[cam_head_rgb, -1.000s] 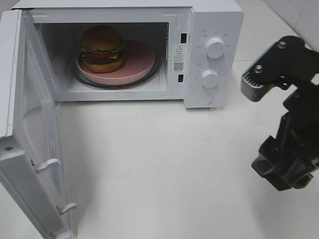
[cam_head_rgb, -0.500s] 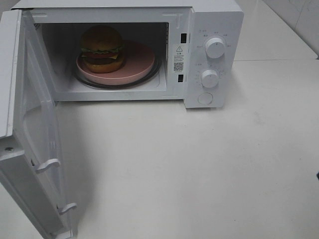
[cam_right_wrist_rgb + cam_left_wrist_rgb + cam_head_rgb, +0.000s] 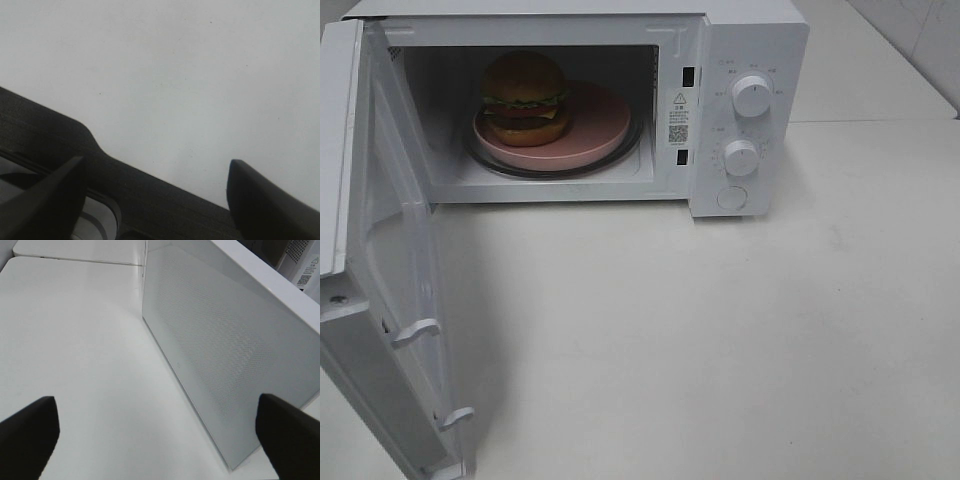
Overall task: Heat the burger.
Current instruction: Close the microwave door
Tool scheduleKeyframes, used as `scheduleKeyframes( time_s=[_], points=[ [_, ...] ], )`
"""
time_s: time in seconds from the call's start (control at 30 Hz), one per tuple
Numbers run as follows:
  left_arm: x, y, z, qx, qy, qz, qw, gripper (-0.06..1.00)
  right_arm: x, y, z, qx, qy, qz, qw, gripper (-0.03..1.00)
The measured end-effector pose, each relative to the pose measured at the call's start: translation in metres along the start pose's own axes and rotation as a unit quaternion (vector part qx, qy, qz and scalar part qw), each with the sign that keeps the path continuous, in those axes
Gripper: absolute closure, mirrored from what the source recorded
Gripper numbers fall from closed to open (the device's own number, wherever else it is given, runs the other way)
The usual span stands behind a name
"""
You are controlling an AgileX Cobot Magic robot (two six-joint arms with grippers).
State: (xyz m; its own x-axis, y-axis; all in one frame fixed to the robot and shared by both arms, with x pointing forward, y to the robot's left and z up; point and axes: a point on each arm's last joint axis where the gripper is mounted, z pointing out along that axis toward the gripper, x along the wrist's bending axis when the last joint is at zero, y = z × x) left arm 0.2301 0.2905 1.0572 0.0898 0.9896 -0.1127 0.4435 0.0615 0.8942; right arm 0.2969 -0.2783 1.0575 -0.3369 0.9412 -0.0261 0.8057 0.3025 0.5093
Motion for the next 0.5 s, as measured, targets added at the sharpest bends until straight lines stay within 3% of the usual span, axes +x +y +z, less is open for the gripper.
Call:
scheduleKeyframes(
  time_s=[0.3,0.37,0.5],
  points=[
    [0.000,0.000,0.000,0.000,0.000,0.000,1.000,-0.04,-0.006,-0.030,-0.010,-0.067,-0.038,0.058,0.995,0.20],
    [0.000,0.000,0.000,0.000,0.000,0.000,1.000,-0.04,-0.004,-0.040,-0.019,-0.122,-0.046,0.079,0.988,0.20],
    [0.000,0.000,0.000,0.000,0.000,0.000,1.000,-0.04,-0.002,-0.047,-0.025,-0.159,-0.054,0.094,0.981,0.20]
  ],
)
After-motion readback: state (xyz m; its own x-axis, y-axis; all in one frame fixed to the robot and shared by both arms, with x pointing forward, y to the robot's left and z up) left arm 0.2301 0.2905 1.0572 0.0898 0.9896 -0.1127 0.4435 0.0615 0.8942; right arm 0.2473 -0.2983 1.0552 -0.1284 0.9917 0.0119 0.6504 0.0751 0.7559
